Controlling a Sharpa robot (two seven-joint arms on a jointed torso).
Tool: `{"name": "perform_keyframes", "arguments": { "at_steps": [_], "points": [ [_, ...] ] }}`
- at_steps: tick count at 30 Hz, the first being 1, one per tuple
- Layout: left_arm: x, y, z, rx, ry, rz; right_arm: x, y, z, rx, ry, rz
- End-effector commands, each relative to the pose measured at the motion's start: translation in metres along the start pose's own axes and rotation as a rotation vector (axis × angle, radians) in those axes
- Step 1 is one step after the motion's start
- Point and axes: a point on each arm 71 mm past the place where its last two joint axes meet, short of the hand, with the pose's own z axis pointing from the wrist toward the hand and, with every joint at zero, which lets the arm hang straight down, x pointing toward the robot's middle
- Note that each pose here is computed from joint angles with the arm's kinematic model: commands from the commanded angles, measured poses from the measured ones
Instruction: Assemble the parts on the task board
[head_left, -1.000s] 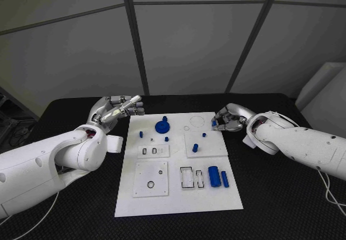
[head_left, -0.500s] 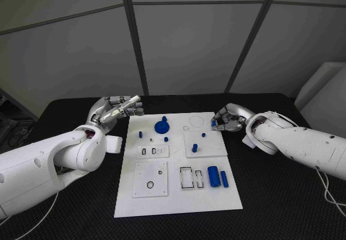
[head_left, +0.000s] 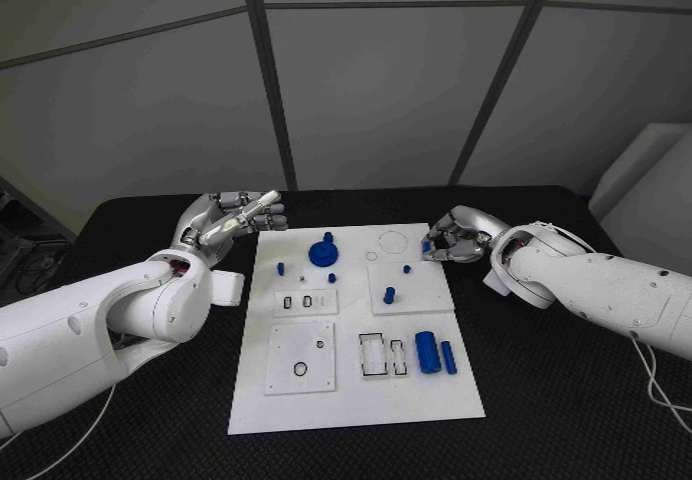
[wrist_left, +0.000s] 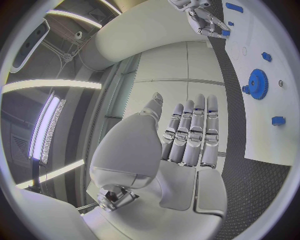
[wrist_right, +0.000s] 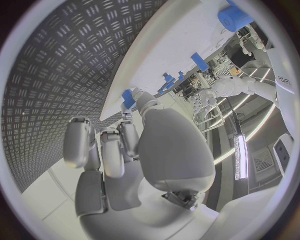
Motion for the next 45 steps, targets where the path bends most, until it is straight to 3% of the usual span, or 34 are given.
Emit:
{"name": "perform_keyframes", "arguments": {
  "at_steps": [1, 11, 18, 31, 36, 45],
  "points": [
    [0.0008, -0.0013, 0.0001, 0.007, 0.012, 0.0, -0.003, 0.003, 0.0, -0.016, -0.038, -0.004],
    [-0.0005, -0.0014, -0.0006, 0.005, 0.012, 0.001, -0.003, 0.016, -0.002, -0.025, -0.078, 0.009],
    [-0.0022, -0.0011, -0.0008, 0.002, 0.009, 0.003, 0.005, 0.048, -0.005, -0.068, -0.062, 0.026],
    [-0.0016, 0.0004, 0.0007, -0.003, 0.01, 0.002, 0.047, 0.152, 0.0, -0.235, -0.013, -0.015],
    [-0.0008, 0.001, 0.0014, -0.005, 0.011, 0.001, 0.059, 0.176, 0.005, -0.25, 0.004, -0.034],
    [0.001, 0.002, 0.0026, -0.009, 0.014, -0.001, 0.085, 0.193, 0.008, -0.249, 0.077, -0.072]
  ]
}}
